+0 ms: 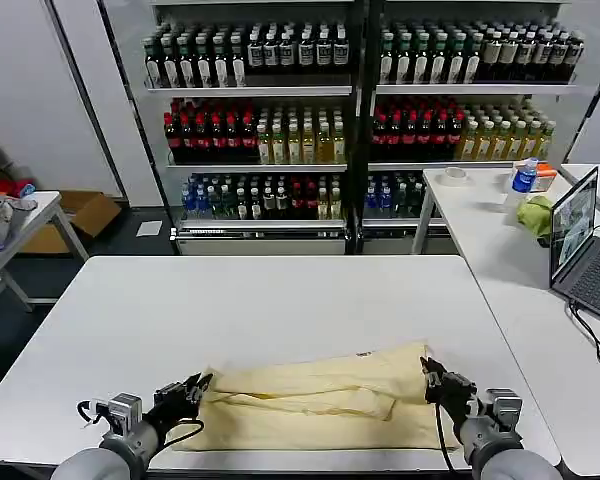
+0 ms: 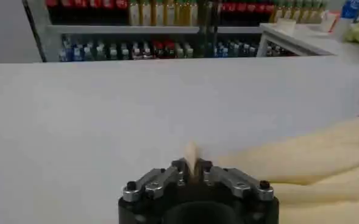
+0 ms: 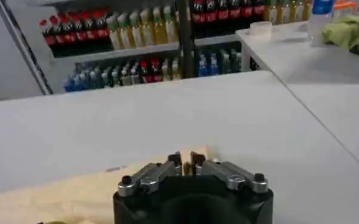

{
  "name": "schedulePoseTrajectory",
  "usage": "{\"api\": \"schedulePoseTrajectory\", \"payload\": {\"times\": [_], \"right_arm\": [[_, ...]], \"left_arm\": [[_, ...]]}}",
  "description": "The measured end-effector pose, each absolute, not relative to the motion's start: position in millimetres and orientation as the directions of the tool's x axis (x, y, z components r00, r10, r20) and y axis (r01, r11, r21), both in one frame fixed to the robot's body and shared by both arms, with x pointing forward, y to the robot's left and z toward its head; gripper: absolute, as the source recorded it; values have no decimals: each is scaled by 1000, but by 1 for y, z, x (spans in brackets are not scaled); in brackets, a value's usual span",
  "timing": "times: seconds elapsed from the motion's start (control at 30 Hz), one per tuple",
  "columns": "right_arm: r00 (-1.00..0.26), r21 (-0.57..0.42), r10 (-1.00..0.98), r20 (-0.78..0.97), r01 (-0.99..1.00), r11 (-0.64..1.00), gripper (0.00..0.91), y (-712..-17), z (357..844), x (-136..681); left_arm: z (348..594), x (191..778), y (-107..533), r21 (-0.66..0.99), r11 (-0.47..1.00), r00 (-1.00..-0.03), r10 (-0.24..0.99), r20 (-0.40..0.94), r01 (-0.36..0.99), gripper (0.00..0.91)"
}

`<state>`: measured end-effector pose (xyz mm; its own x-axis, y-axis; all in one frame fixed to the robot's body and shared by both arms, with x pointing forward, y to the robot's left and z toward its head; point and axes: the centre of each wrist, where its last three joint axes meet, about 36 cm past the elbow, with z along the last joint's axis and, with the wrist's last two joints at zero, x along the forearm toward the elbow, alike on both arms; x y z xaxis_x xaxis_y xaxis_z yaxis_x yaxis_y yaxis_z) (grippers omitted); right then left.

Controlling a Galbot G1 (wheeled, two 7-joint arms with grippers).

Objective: Fold and organize the clothes.

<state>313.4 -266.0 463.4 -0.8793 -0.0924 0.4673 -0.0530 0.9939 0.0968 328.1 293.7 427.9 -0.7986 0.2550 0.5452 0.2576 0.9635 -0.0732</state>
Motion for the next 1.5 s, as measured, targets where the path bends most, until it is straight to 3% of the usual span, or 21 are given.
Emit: {"api": "schedulePoseTrajectory", "payload": {"times": [0.47,0.83,0.87,0.9,0.93,0.97,1.0,1.5], "right_arm": [[-913,4,-44,406,-46,999,907,-258,462,288],[-921,-11,-14,389,-19,1000,907,-253,456,271],[-922,-10,-12,387,-18,1000,907,-252,456,270],[-922,-10,-11,386,-16,1000,907,-252,456,270],[-923,-10,-10,385,-15,1000,907,-252,456,269],[-924,-10,-9,383,-14,1000,907,-251,456,268],[-924,-11,-6,382,-11,1000,907,-251,456,268],[-929,-21,21,371,14,1000,907,-253,457,267]], "left_arm": [[429,306,279,-25,984,-857,164,488,175,907],[415,285,251,-36,999,-881,49,471,37,907],[413,285,249,-41,999,-881,43,472,27,816],[411,284,247,-45,999,-880,37,473,17,484],[409,283,244,-51,999,-880,34,475,11,232],[407,283,242,-57,998,-879,29,476,3,91],[405,282,240,-60,998,-878,25,478,-4,20],[387,274,224,-98,995,-862,17,506,-37,10]]}}
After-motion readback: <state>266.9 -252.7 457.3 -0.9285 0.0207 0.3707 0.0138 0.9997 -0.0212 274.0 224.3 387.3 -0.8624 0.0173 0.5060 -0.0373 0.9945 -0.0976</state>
